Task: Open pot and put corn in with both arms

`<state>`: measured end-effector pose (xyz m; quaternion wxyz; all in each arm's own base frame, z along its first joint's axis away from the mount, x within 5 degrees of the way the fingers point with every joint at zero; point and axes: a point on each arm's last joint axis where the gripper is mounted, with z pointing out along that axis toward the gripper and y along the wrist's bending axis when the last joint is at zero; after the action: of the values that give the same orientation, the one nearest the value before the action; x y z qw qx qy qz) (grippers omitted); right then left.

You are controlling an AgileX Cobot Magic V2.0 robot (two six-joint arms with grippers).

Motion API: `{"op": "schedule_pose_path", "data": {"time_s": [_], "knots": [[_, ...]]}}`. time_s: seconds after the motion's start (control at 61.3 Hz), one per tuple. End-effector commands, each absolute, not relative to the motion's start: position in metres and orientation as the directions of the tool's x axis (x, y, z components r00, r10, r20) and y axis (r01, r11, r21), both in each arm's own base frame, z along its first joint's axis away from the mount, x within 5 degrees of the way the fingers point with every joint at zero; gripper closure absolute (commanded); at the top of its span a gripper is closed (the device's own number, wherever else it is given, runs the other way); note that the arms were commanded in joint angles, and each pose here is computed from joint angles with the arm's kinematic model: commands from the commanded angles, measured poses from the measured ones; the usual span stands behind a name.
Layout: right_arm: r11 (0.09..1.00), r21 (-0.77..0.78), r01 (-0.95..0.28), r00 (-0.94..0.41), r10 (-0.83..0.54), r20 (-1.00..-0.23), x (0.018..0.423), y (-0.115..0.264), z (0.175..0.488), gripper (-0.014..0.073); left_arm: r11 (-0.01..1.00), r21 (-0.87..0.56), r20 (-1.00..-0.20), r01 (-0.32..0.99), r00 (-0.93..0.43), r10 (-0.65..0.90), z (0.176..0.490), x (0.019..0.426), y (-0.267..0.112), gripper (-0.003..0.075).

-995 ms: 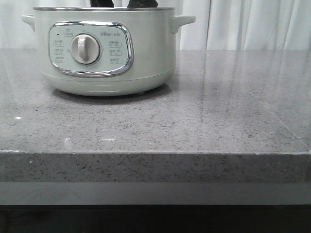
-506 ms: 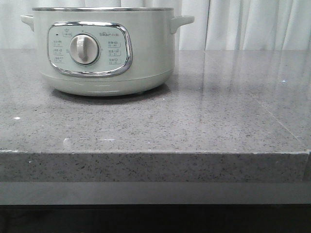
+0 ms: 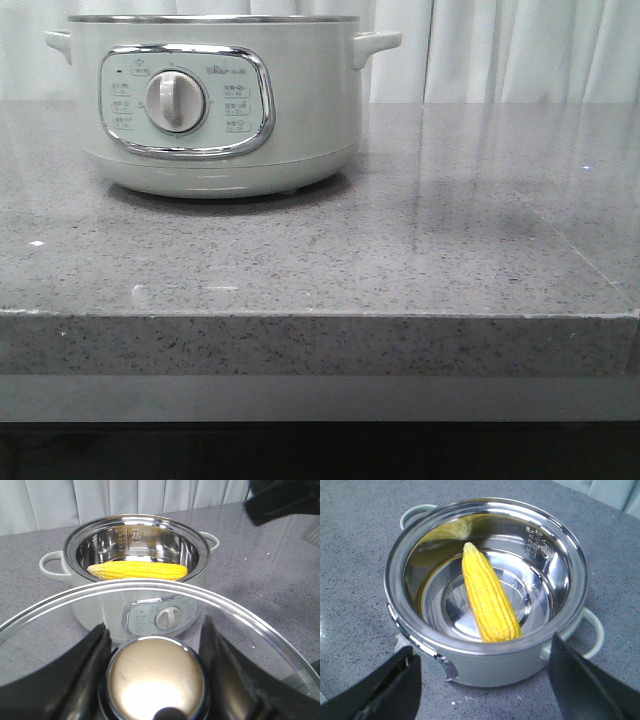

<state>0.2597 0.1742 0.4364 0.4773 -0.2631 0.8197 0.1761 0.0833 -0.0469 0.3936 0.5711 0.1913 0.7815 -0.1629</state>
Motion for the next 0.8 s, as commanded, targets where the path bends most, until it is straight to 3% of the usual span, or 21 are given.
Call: {"op": "schedule_pose_path", "data": {"time_s": [0.0, 0.441, 0.783], "knots": [[0.807, 0.038, -0.59, -0.288, -0.166, -0.943, 0.231, 0.154, 0.461, 0.0047, 0.869, -0.054, -0.992, 0.492, -0.127, 0.01, 0.418, 0.081, -0.046, 0.0503], [0.807, 0.036, -0.589, -0.255, -0.143, -0.956, 0.153, 0.105, 0.439, 0.0047, 0.869, -0.054, -0.992, 0.492, -0.127, 0.01, 0.418, 0.081, -0.046, 0.0503], [0.809, 0.037, -0.586, -0.238, -0.129, -0.963, 0.125, 0.087, 0.416, 0.0047, 0.869, -0.054, -0.992, 0.492, -0.127, 0.01, 0.418, 0.081, -0.046, 0.0503]]}}
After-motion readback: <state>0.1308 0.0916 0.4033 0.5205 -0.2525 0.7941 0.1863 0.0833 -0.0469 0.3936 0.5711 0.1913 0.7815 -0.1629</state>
